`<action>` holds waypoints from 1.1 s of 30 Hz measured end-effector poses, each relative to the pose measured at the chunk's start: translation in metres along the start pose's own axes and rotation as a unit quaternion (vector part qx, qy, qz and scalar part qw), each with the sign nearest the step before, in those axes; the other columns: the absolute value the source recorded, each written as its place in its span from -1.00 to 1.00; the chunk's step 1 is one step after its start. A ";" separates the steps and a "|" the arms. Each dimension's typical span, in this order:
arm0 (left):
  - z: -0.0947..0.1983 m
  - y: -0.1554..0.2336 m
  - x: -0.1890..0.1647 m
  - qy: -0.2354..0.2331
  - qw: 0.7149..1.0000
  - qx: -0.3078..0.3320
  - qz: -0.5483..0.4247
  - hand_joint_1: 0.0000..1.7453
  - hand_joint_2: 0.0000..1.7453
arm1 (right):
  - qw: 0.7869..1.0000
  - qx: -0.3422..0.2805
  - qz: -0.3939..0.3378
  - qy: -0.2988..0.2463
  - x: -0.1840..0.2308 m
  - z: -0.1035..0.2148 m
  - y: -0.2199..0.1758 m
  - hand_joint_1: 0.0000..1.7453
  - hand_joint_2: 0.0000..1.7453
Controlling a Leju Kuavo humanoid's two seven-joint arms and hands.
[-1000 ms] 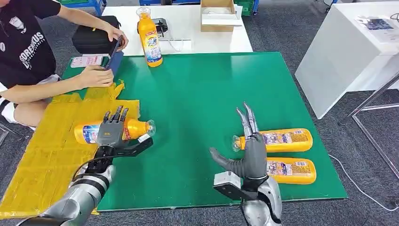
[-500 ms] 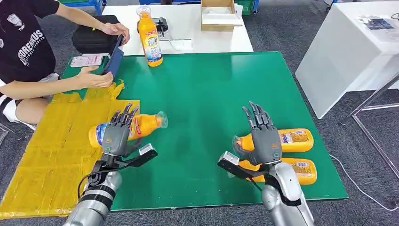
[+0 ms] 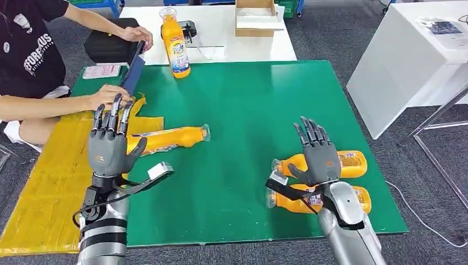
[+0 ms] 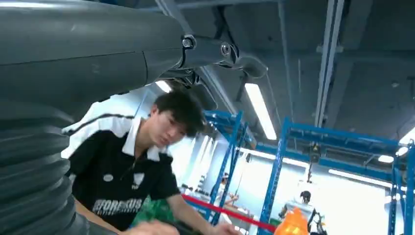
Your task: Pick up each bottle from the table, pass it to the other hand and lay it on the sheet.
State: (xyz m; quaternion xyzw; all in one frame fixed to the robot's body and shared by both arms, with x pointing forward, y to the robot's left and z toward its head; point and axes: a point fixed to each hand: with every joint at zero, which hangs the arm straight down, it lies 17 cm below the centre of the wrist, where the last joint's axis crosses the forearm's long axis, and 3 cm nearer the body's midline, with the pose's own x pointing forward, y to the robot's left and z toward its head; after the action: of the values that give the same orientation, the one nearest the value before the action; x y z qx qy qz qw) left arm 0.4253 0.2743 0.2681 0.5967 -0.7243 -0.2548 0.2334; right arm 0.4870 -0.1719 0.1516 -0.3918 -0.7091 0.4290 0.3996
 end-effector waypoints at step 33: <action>0.026 -0.031 0.083 0.098 0.906 0.017 0.411 -1.00 1.00 | 0.965 0.223 0.086 0.110 -0.228 0.068 0.049 -1.00 1.00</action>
State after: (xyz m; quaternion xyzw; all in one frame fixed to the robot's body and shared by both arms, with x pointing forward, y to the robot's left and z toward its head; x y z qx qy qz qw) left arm 0.4169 0.1898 0.2311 0.2714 -0.8831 -0.0642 0.3772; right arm 0.5206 -0.3806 0.0325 -0.3971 -0.5103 0.5633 0.5143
